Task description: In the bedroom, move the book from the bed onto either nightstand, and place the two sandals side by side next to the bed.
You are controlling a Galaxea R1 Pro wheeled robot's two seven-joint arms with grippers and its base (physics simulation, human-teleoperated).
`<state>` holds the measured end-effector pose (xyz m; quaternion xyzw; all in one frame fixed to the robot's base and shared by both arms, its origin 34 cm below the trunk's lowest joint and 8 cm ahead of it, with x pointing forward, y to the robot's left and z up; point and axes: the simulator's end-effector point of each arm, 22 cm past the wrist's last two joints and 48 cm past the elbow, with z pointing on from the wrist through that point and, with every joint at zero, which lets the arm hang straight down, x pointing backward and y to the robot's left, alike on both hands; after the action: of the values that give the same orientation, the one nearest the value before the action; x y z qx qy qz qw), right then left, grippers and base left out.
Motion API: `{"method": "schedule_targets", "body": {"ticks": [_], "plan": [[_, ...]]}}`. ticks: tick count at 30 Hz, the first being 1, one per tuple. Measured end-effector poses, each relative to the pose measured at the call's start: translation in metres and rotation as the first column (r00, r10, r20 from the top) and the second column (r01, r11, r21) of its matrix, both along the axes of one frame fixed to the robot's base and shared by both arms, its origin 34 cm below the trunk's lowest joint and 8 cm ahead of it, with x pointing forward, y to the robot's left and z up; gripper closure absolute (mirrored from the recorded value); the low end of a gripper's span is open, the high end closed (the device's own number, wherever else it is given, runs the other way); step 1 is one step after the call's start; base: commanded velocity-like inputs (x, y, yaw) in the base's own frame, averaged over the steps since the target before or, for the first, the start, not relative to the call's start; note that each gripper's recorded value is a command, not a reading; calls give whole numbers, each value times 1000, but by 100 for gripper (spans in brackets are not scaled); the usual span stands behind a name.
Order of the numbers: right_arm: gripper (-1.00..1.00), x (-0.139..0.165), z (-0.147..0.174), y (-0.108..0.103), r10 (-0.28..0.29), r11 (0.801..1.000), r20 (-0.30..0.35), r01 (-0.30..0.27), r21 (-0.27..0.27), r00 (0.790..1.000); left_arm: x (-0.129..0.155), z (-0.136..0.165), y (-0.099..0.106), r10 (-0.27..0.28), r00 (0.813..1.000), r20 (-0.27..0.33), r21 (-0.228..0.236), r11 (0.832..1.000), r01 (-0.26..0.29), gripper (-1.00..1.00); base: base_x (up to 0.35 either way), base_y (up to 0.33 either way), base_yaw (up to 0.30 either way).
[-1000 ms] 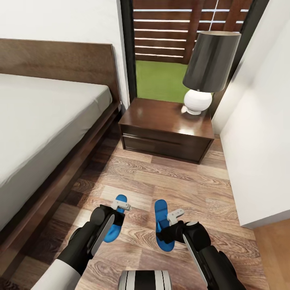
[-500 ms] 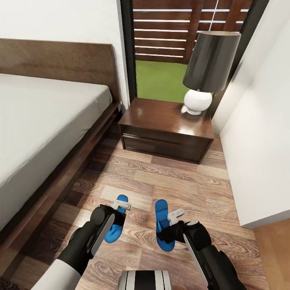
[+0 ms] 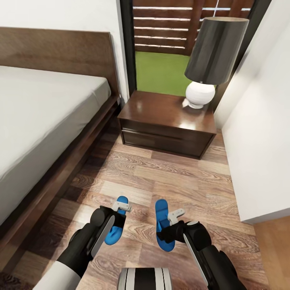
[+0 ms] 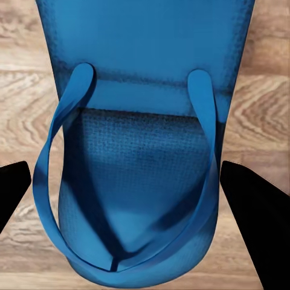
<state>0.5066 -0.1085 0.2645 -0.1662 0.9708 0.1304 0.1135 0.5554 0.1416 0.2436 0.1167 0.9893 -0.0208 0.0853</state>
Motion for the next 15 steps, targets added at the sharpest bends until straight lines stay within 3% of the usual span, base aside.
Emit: {"method": "schedule_targets", "body": {"ticks": [15], "plan": [[100, -9, -16, 0, 1, 1000, -36, -1, 0, 999, -11, -19, 0, 0, 999, -38, 1, 1000, 0, 100, 0, 0, 0]]}}
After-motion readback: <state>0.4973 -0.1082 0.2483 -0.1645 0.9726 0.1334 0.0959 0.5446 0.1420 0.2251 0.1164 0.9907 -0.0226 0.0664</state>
